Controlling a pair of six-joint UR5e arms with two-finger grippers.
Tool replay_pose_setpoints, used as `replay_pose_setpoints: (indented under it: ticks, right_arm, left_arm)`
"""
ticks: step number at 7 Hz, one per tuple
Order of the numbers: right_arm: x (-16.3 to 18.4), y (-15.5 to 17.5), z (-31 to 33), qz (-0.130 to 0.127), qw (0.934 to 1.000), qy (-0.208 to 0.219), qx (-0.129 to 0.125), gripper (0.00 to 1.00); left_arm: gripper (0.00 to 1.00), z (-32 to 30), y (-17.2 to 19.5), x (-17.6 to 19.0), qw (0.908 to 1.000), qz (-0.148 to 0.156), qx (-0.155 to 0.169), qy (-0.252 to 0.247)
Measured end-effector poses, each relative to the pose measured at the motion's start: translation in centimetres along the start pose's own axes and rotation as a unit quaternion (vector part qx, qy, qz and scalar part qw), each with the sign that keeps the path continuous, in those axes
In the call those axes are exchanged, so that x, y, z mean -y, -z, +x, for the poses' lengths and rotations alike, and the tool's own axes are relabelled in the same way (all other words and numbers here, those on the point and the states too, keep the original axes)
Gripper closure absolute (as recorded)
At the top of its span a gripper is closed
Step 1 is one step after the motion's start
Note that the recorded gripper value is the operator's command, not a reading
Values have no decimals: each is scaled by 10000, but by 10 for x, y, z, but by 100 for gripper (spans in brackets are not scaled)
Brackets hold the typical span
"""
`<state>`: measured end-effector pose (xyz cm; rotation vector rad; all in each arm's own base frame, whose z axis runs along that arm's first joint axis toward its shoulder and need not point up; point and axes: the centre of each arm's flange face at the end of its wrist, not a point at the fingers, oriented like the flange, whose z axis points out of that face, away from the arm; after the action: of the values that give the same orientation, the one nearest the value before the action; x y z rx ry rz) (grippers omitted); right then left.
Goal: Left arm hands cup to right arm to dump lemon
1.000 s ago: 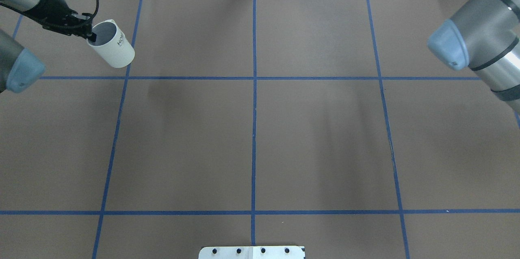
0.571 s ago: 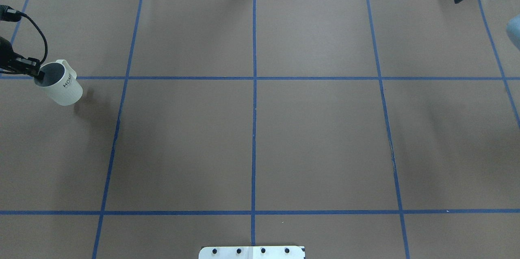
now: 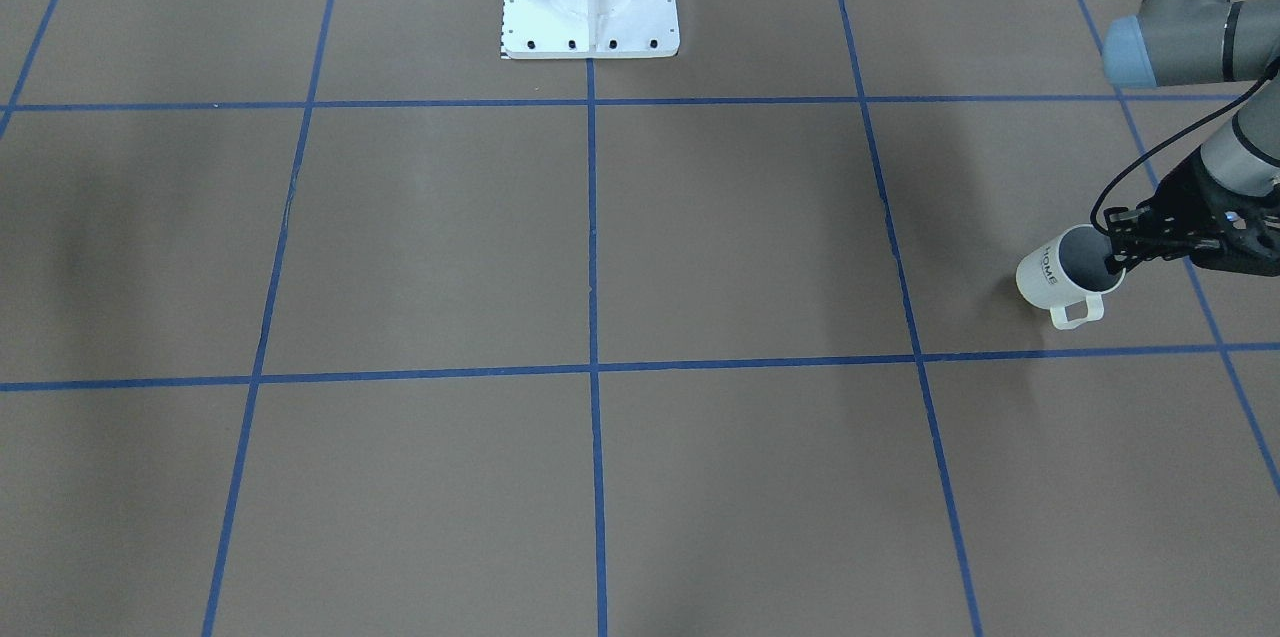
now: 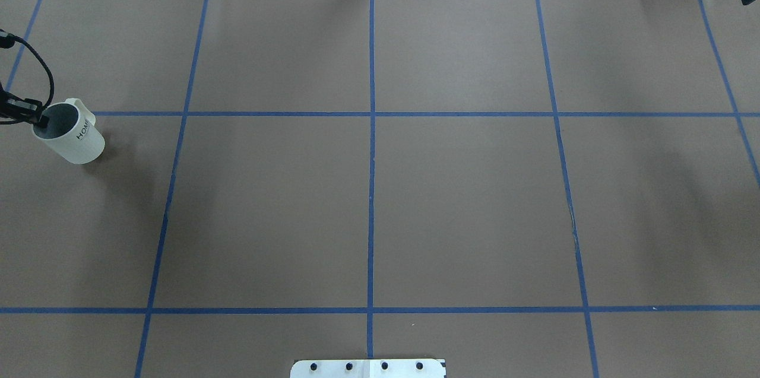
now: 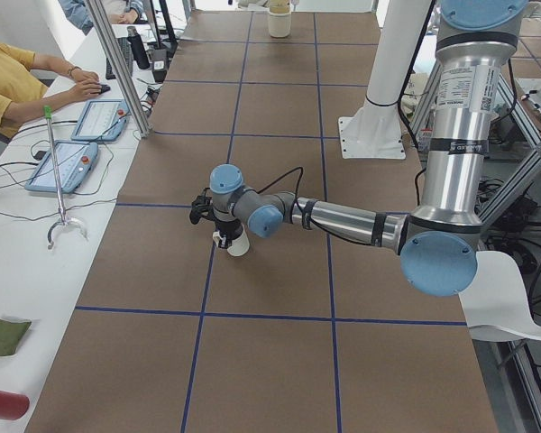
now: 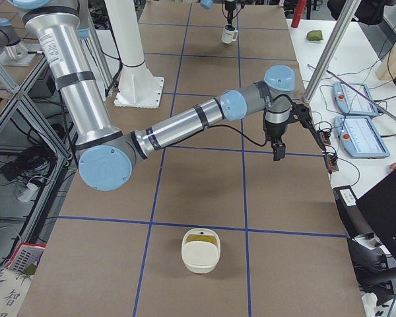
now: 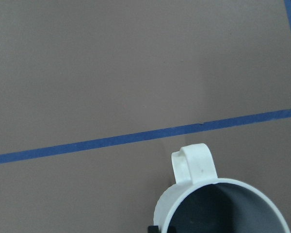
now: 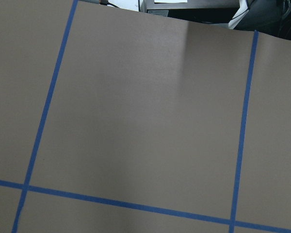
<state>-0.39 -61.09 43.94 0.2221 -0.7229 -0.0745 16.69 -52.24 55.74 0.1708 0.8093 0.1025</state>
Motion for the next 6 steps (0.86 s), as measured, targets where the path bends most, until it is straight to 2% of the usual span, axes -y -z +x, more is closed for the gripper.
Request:
replay_pose_setpoints:
  ticks: [3, 5, 6]
  right_arm:
    - [-16, -14, 20, -135, 9997, -196, -50, 0]
    - [-20, -26, 33, -250, 9993, -201, -205, 0]
    - [-22, -39, 43, -380, 9988, -70, -293, 0]
  left_arm:
    - [0, -1, 7, 0, 9999, 55, 0, -120]
    - [0, -33, 38, 10, 9992, 170, 142, -337]
    - [0, -64, 59, 13, 9983, 124, 294, -493]
